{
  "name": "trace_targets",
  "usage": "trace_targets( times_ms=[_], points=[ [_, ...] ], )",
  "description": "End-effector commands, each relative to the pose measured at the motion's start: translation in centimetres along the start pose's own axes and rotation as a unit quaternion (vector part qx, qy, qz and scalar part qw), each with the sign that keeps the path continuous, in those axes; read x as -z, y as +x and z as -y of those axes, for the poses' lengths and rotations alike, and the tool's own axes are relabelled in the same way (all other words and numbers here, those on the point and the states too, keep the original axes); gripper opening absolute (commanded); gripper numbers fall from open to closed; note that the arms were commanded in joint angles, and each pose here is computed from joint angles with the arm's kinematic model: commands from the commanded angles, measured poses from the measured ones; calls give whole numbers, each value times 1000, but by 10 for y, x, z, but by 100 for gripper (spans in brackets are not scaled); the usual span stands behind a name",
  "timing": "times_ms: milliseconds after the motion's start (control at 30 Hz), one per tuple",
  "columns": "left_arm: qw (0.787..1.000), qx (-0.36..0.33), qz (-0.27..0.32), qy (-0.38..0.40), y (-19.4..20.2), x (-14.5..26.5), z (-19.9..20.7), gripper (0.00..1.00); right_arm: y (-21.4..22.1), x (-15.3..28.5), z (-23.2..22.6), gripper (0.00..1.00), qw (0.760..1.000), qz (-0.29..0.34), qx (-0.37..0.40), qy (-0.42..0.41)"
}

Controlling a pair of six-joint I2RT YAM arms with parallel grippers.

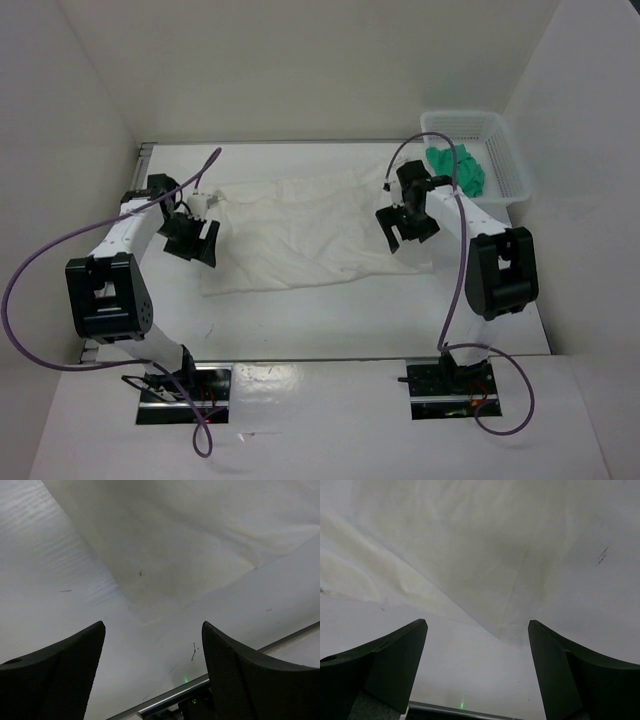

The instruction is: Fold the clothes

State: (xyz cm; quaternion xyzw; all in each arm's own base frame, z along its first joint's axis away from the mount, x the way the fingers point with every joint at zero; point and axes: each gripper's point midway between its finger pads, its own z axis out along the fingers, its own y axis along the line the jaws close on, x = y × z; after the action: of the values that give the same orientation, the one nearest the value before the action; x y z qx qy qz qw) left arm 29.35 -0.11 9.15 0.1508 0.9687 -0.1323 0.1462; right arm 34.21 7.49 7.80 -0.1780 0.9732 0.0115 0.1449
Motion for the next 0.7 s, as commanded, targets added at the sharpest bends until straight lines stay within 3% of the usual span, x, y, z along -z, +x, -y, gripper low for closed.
trace_targets(
  times_ms=[0,300,500,667],
  points=[
    [1000,-10,-26,8,17,-3,5,84,-2,11,12,90,998,59,-4,32],
    [998,1,-63,-16,28,-7,-2,81,20,21,24,90,995,76,-11,70],
    [995,14,-99,0,39,-25,-5,81,34,6,36,87,995,48,-16,91],
    [992,11,-124,25,44,-39,-1,75,34,7,45,86,993,49,-21,101]
  ],
)
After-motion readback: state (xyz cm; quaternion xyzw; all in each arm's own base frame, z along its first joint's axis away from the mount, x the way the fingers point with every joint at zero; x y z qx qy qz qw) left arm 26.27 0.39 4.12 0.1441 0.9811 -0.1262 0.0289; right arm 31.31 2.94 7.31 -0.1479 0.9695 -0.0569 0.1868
